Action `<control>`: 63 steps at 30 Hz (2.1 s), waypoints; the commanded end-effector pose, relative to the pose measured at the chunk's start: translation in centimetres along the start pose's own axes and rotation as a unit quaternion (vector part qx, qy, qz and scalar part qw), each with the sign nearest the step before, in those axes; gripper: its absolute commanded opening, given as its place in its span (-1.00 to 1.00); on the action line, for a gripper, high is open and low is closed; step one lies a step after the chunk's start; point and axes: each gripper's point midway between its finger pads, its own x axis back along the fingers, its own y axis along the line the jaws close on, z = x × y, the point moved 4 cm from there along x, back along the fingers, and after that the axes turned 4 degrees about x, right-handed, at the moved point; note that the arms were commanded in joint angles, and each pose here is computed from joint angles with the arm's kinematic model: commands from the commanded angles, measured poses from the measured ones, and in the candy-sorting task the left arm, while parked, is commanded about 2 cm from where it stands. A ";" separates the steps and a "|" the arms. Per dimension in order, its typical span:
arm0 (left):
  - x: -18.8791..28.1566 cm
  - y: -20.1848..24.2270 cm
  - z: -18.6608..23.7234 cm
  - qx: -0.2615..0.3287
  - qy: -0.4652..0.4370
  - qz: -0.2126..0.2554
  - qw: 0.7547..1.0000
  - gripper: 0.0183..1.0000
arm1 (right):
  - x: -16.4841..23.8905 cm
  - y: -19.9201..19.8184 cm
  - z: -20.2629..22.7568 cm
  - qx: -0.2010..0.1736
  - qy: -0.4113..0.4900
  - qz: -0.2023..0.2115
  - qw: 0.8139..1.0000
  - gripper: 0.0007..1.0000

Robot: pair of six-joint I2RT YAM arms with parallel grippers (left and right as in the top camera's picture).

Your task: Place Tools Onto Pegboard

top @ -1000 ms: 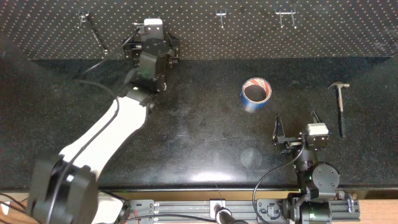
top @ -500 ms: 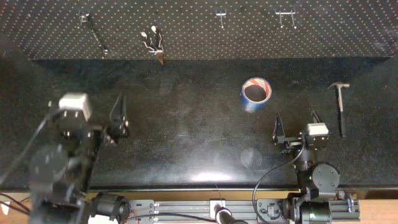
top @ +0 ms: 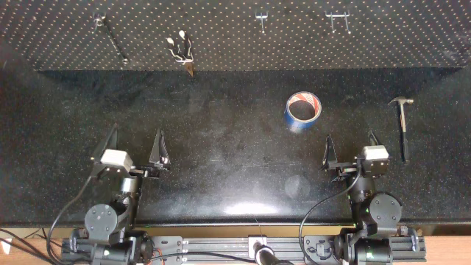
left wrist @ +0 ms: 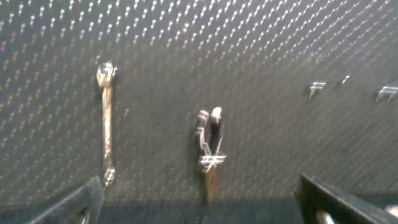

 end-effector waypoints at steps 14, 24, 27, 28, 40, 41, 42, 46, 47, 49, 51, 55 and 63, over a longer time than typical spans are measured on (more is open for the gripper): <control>0.9 1.5 4.2 0.000 0.096 -0.039 0.995 0.99 | 0.0 0.2 0.1 -0.006 -0.002 -0.007 1.000 0.95; 0.9 1.5 4.2 0.000 0.096 -0.039 0.995 1.00 | 0.0 0.2 0.1 -0.006 -0.002 -0.007 1.000 0.95; 0.9 1.5 4.2 0.000 0.096 -0.039 0.995 0.99 | 0.0 0.2 0.1 -0.005 -0.002 -0.004 1.000 0.95; 0.9 1.5 4.2 0.000 0.096 -0.039 0.995 0.99 | 0.0 0.1 0.1 -0.005 -0.002 -0.003 1.000 0.95; 0.9 1.5 4.2 0.000 0.096 -0.039 0.995 0.99 | -0.6 0.7 -0.4 -0.042 0.090 -0.032 0.995 0.95; 0.9 1.5 4.2 0.000 0.096 -0.039 0.995 0.99 | -0.8 0.8 -1.7 -0.050 0.105 -0.040 0.992 0.95; 0.9 1.5 4.2 0.000 0.096 -0.039 0.995 0.99 | -1.3 0.7 -3.0 -0.060 0.122 -0.043 0.990 0.95; 0.9 1.5 4.2 0.000 0.096 -0.039 0.995 0.99 | -4.0 0.9 -5.7 -0.073 0.205 -0.060 0.974 0.95; 0.9 1.5 4.2 0.000 0.096 -0.039 0.995 0.99 | -4.7 1.0 -6.0 -0.074 0.220 -0.064 0.971 0.95; 0.9 1.5 4.2 0.000 0.096 -0.039 0.995 0.99 | -6.4 1.6 -6.3 -0.078 0.255 -0.081 0.960 0.95; 0.9 1.5 4.2 0.000 0.096 -0.039 0.995 0.99 | -7.6 3.0 -6.5 -0.088 0.293 -0.123 0.944 0.95; 0.9 1.5 4.2 0.000 0.096 -0.039 0.995 0.99 | -8.3 4.4 -5.6 -0.113 0.408 -0.156 0.893 0.95; 0.9 1.5 4.2 0.000 0.096 -0.039 0.995 0.99 | -11.9 6.4 -4.0 -0.088 0.559 -0.156 0.810 0.95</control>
